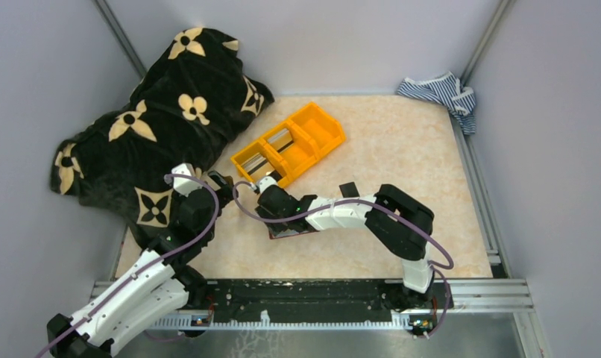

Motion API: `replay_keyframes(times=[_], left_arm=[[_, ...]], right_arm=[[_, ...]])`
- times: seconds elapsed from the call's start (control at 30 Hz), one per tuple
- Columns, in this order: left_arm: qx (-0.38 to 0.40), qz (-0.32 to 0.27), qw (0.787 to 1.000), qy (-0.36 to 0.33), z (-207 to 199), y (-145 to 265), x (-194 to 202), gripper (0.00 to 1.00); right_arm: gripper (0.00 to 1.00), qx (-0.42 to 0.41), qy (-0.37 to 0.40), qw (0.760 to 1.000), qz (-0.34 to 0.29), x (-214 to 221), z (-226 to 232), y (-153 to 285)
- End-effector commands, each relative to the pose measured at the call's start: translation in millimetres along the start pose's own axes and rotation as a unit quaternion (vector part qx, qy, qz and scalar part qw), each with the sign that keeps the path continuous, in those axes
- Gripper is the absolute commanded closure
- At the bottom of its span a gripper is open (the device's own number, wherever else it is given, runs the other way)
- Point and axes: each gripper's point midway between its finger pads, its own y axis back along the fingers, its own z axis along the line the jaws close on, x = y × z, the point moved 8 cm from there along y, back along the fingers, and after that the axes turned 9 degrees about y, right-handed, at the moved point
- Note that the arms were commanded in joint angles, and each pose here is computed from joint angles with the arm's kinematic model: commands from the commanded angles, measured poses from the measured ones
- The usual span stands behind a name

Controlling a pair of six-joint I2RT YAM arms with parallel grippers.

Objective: Take the credit cards out of the card holder

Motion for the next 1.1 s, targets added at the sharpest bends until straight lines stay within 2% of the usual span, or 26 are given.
replay_keyframes(times=[0.0, 0.2, 0.37, 0.8, 1.07], left_arm=[[0.002, -0.002, 1.000, 0.006, -0.7, 0.7, -0.8, 0.07], [0.008, -0.001, 1.000, 0.005, -1.6, 0.9, -1.0, 0.07], [0.013, 0.002, 1.000, 0.003, -2.3, 1.4, -0.6, 0.07], [0.021, 0.004, 1.000, 0.002, -3.2, 2.0, -0.3, 0.07], [0.026, 0.007, 1.000, 0.001, -4.2, 1.7, 0.9, 0.07]], right_arm=[[0.48, 0.013, 0.000, 1.000, 0.005, 5.0, -0.7, -1.6], [0.72, 0.020, -0.005, 1.000, 0.011, 12.9, -1.9, -1.6], [1.00, 0.015, -0.021, 1.000, 0.009, 16.5, -0.9, -0.7], [1.00, -0.006, -0.065, 0.997, -0.046, -0.7, -11.4, 28.1], [1.00, 0.011, -0.061, 0.997, -0.055, -5.6, -19.2, 39.6]])
